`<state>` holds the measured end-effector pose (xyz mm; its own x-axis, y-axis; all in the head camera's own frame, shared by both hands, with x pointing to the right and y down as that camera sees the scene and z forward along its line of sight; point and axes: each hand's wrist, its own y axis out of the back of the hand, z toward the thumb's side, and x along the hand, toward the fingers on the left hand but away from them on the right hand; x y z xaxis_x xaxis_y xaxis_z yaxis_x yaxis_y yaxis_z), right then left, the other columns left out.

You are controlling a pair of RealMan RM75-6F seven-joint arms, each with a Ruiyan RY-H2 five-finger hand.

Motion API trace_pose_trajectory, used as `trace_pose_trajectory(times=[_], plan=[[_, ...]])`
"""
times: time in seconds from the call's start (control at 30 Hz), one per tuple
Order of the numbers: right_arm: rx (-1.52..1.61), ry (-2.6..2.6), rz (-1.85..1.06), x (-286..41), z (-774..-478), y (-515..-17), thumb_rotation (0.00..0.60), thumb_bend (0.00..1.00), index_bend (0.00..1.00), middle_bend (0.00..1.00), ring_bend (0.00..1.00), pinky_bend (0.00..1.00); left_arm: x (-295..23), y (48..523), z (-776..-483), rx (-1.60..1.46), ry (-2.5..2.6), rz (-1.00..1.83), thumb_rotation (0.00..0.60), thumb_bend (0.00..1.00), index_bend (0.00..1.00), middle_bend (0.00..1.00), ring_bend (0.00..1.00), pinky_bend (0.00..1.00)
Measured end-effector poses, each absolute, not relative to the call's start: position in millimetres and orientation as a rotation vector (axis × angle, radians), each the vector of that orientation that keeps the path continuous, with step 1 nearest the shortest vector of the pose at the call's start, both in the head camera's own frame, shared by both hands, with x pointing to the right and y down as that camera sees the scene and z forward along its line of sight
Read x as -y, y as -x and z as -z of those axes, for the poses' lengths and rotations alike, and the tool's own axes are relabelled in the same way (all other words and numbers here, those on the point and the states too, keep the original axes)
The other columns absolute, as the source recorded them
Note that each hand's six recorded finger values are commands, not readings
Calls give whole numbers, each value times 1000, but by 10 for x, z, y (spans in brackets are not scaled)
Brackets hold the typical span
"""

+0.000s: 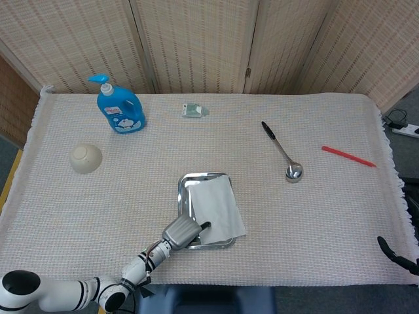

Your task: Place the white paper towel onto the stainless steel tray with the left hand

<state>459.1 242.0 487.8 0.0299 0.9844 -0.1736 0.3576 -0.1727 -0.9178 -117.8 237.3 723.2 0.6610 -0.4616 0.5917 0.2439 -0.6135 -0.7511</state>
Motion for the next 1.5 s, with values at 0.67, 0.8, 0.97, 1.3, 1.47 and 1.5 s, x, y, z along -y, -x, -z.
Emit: trace_pose_trajectory(times=[0.67,0.8,0.97,1.3,1.47,1.5], plan=[[1354,1623,-1152,-2456,-4925,-4530,600,315,0,0,0,0,-2290,1506,-7160,-170,1900,1070,600,999,332,1000,1000,1000],[1352,1622,-1154,-2457,-4930,-4529,600,315,0,0,0,0,-2270,1538,-7165,-172,1893,1078,600,998,335,1000,1000,1000],[1350,1620,-1156,-2459,-4935,-4525,600,315,0,0,0,0,-2264,1555,-7163,-169,1886,1077,600,999,342,1000,1000,1000],[1350,1622,-1154,-2463,-4931,-4522,600,315,0,0,0,0,-2249,1500,-7073,-216,1906,1029,600,983,300,1000,1000,1000],[1350,1623,-1149,-2469,-4920,-4519,600,315,0,0,0,0,-2210,1432,-6901,-290,1913,943,600,846,237,1000,1000,1000],[1349,1624,-1148,-2471,-4920,-4517,600,315,0,0,0,0,-2196,1427,-6861,-307,1910,927,600,796,230,1000,1000,1000]])
